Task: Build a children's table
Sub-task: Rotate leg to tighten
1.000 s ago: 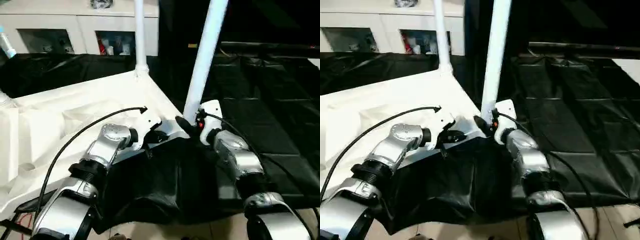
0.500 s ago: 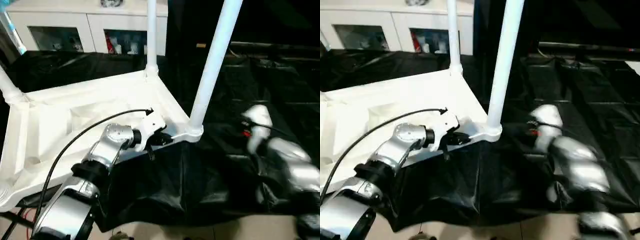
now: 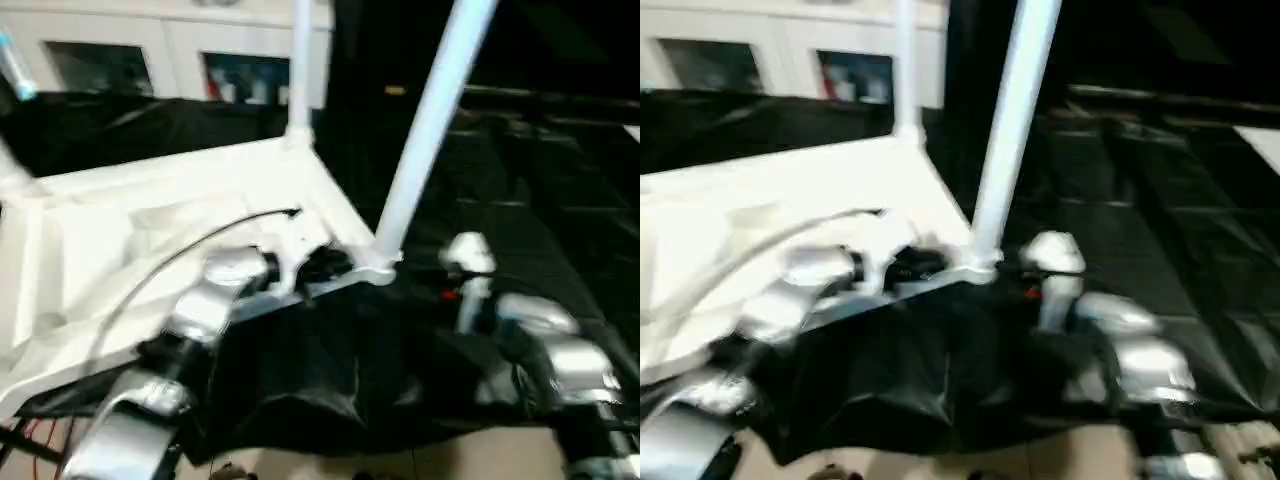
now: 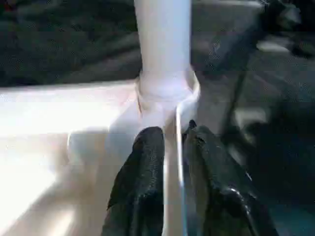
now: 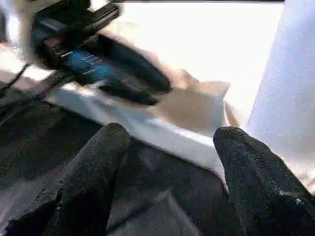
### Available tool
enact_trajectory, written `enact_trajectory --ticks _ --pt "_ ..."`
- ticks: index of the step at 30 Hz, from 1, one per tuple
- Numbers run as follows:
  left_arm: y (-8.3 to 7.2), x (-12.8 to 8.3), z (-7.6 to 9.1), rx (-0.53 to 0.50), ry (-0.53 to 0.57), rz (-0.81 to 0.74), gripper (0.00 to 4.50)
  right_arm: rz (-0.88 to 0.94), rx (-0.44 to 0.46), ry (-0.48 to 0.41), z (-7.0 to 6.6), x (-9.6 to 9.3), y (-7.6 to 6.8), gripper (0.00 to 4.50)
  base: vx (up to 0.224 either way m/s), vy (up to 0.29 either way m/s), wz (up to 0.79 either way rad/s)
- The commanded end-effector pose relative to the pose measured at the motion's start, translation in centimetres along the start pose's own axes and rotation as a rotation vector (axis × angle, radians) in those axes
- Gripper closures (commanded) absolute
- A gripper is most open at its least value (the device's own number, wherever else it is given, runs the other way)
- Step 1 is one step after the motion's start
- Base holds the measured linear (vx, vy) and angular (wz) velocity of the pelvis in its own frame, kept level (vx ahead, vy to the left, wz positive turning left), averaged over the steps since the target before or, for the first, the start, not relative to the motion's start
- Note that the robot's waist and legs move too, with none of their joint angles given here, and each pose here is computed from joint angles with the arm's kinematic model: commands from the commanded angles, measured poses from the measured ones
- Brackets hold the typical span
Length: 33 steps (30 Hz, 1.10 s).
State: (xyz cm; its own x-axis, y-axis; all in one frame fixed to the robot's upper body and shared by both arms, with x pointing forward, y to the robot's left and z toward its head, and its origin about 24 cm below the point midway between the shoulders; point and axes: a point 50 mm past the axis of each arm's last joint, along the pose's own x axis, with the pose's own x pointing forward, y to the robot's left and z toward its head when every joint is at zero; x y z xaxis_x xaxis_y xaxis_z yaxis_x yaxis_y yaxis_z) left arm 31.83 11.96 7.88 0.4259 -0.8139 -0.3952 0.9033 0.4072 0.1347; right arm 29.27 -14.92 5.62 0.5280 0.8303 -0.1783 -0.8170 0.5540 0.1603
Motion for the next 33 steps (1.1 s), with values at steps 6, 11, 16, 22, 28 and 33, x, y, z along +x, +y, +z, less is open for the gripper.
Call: enact_trajectory --ticks 6,11,16,22,28,33 --pt "-1.7 -4.5 -1.1 -0.053 0.164 -0.103 2.92 0.052 0.013 -0.024 0.4 1.9 1.2 1.28 0.0 0.0 0.0" --pt "-2.6 -7.0 -1.2 -0.131 0.189 -0.083 2.43 0.035 0.028 -0.049 0.2 3.2 1.6 1.28 0.0 0.0 0.0" --pt "-3.3 -8.9 -2.4 -0.172 0.267 -0.021 2.0 -0.15 0.07 -0.118 0.5 5.6 1.0 1.28 0.0 0.0 0.0" --pt "-2.5 -8.7 -2.1 -0.138 0.193 0.112 1.34 -0.154 0.129 -0.154 0.6 7.5 1.9 1.28 0.0 0.0 0.0" --pt "-2.6 -6.8 -0.5 -0.152 0.069 0.104 0.96 -0.077 0.053 -0.134 1.0 7.3 2.2 1.28 0.0 0.0 0.0" --pt "-1.8 -5.6 0.0 -0.125 0.064 0.1 0.6 -0.057 -0.007 -0.097 1.2 5.7 1.5 1.28 0.0 0.0 0.0"
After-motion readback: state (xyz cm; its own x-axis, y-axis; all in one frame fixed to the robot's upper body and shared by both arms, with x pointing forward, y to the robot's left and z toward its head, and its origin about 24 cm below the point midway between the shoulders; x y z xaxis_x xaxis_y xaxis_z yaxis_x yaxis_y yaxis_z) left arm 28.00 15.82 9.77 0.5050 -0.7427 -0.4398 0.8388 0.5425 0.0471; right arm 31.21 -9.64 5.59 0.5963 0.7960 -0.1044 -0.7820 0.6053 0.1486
